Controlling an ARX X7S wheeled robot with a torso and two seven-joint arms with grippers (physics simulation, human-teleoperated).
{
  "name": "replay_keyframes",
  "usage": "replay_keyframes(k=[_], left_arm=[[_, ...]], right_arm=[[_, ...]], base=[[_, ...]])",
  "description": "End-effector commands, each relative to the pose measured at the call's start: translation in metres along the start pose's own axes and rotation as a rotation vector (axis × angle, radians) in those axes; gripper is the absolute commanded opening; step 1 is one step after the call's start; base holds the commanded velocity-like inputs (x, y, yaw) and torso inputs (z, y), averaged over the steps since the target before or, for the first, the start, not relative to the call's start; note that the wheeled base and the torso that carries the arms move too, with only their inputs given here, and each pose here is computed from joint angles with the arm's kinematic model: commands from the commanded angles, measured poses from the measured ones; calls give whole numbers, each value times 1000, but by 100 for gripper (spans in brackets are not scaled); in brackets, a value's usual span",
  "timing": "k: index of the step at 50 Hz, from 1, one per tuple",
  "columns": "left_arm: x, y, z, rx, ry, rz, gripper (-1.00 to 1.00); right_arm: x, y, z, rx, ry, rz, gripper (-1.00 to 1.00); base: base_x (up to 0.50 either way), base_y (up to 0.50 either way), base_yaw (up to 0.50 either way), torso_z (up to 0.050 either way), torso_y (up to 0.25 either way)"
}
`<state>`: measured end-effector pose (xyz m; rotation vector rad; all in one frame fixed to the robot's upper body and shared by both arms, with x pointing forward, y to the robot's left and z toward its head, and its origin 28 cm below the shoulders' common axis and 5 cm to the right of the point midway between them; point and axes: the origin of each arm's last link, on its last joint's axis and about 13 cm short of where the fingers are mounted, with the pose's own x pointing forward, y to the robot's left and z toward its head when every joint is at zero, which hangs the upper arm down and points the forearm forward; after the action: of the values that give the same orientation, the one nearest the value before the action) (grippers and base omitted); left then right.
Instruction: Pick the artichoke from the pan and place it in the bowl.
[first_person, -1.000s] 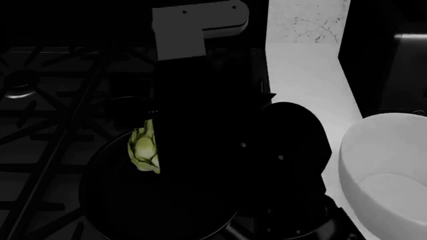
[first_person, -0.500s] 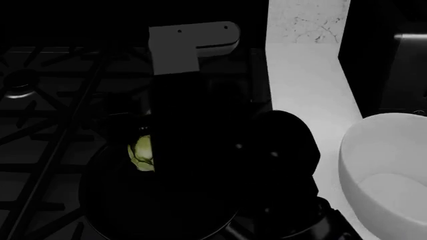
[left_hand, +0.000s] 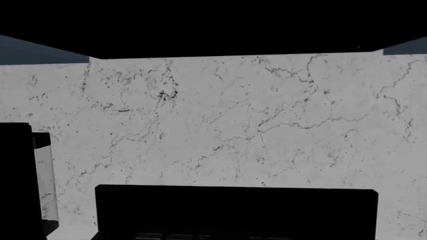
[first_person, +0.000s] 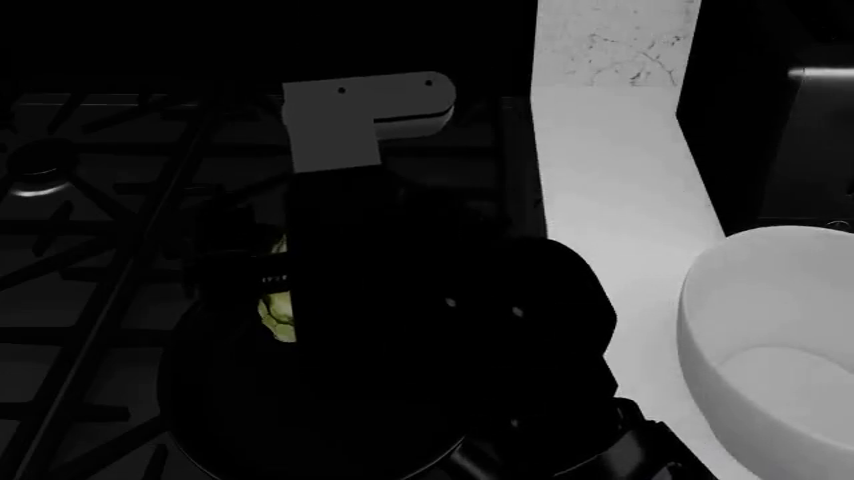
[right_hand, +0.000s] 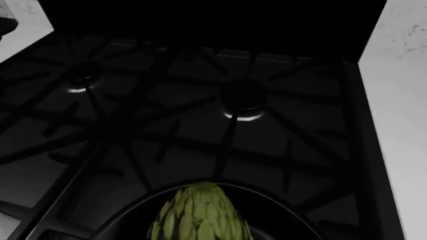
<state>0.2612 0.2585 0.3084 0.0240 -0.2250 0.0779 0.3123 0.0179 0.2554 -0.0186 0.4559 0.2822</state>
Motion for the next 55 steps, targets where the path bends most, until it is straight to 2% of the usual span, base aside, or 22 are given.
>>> replay_keyframes(k=[1, 55], left_arm=[[-3, 0, -3, -27, 3, -7, 100], [-3, 4, -6, -29, 1, 7, 100]], right_arm=[[0, 6, 2, -9, -9, 46, 100], [22, 5, -13, 12, 66, 54, 100]], base=[[0, 0, 0, 0, 0], [0, 0, 0, 0, 0]])
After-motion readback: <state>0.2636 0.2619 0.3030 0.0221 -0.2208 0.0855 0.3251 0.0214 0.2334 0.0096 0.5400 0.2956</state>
